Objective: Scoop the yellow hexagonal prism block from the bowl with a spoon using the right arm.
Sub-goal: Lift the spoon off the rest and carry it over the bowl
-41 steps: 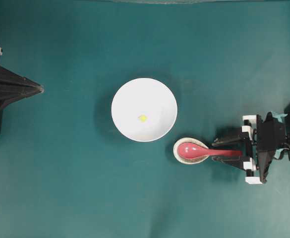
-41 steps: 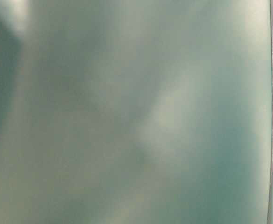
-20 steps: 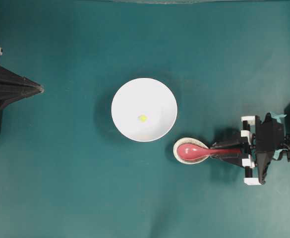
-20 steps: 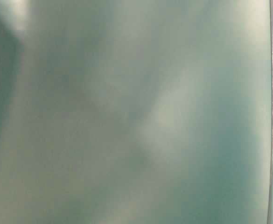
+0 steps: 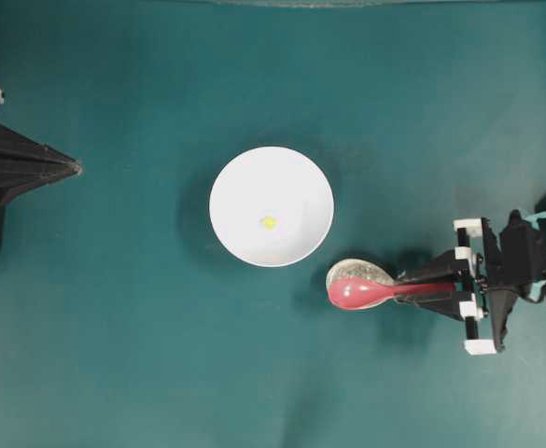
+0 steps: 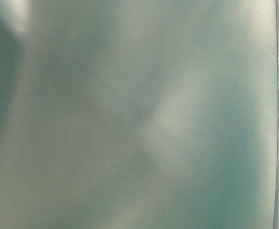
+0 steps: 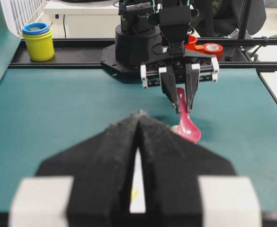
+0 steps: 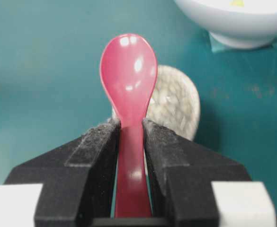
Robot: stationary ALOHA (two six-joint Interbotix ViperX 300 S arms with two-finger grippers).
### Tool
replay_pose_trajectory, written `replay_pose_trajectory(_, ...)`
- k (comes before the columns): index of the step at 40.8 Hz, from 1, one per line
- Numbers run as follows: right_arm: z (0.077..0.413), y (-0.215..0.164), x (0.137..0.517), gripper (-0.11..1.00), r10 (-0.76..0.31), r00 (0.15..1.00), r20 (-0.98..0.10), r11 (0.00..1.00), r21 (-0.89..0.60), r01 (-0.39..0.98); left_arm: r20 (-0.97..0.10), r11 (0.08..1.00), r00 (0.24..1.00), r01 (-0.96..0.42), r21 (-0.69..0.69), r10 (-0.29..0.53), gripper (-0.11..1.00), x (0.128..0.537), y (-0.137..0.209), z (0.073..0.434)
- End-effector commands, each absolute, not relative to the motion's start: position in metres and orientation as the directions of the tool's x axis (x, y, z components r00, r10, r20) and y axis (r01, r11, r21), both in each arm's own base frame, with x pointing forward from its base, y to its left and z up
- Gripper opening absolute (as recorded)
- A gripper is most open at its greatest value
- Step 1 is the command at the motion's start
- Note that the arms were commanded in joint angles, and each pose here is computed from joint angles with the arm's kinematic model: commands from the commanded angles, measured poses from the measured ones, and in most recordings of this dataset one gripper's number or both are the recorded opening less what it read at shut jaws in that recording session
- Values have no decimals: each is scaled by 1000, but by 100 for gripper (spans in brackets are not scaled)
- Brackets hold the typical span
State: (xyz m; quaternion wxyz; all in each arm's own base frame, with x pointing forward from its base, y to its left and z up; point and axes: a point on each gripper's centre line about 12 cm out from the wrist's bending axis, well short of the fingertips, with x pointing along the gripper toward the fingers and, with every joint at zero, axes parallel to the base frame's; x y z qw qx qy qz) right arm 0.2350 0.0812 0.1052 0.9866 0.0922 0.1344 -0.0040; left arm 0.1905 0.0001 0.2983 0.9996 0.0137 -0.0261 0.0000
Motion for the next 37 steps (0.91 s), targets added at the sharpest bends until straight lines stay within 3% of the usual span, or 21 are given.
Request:
replay_pose_trajectory(1, 122, 82, 237, 23, 29, 972, -234, 979, 204, 20, 81, 1000, 997, -1, 29, -1, -1, 192, 0, 310)
replay_pose_trajectory(17, 177, 67, 250, 23, 47, 967, -252, 971, 240, 16, 83, 1000, 997, -1, 26, -2, -1, 192, 0, 310)
replay_pose_trajectory(27, 214, 45, 266, 23, 59, 940, -335, 955, 294, 45, 86, 1000, 996, -1, 24, -2, -1, 192, 0, 311)
replay_pose_trajectory(37, 228, 19, 284, 23, 55, 890, -452, 933, 341, 115, 86, 1000, 996, -1, 26, -2, -1, 191, 0, 310)
